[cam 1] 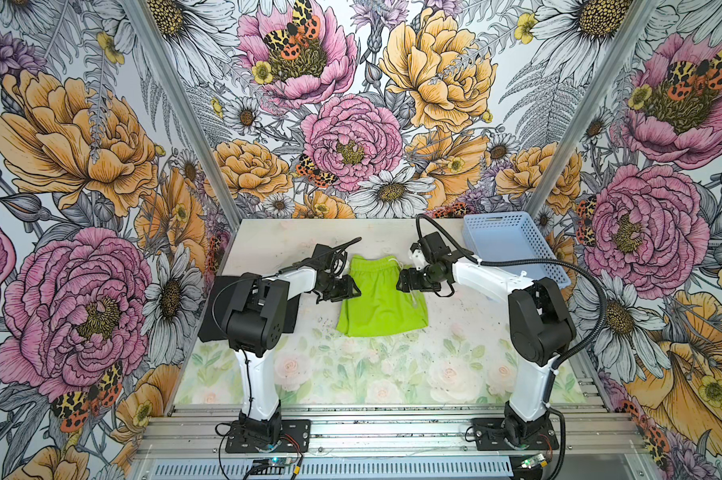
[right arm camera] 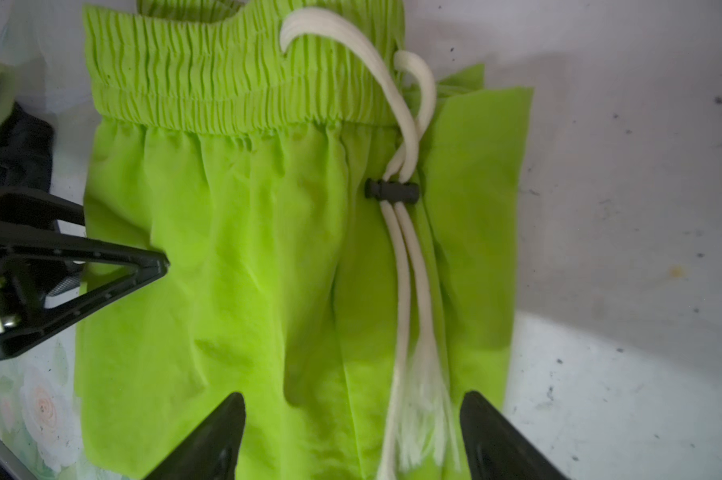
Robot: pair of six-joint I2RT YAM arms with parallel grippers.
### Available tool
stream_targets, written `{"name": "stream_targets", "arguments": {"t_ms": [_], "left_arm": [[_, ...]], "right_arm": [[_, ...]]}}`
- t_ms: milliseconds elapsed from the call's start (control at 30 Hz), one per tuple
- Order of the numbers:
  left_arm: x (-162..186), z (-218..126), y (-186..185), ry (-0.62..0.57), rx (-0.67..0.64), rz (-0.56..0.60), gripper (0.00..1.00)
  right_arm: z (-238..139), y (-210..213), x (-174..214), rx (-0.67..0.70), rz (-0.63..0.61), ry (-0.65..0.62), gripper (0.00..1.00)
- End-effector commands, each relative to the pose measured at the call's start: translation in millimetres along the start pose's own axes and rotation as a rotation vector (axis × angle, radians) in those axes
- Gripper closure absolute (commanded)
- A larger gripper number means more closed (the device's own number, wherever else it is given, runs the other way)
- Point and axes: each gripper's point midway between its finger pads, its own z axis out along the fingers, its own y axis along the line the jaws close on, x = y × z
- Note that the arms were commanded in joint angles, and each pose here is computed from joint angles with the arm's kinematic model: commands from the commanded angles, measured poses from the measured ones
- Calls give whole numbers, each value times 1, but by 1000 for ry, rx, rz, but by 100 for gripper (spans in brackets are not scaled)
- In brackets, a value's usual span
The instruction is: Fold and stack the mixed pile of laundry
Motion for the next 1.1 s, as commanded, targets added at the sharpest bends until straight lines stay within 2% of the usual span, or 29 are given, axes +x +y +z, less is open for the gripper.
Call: {"name": "stream_targets", "arguments": {"t_ms": [0, 133, 300, 600, 700, 833, 1067], "left_arm": [[76, 33, 39, 245, -102, -122, 75], [67, 30, 34, 228, -79, -106, 100], [50, 3, 26, 179, -61, -96, 100], [21, -113, 38, 70, -211, -34, 100], [18, -139, 45, 59, -250, -18, 100], [13, -160, 49, 30, -270, 9, 100], [12, -184, 60, 47, -313, 41, 100]], "right_arm": [[-25, 4, -16, -16, 0, -92, 17], [-33, 4, -16, -26, 12, -113, 17], [-45, 7, -16, -39, 17, -136, 16], [-56, 15, -15, -70, 17, -151, 16], [-56, 16, -16, -79, 17, -151, 16], [-53, 18, -14, -94, 18, -139, 16], [-52, 19, -9, -107, 14, -117, 16]]}}
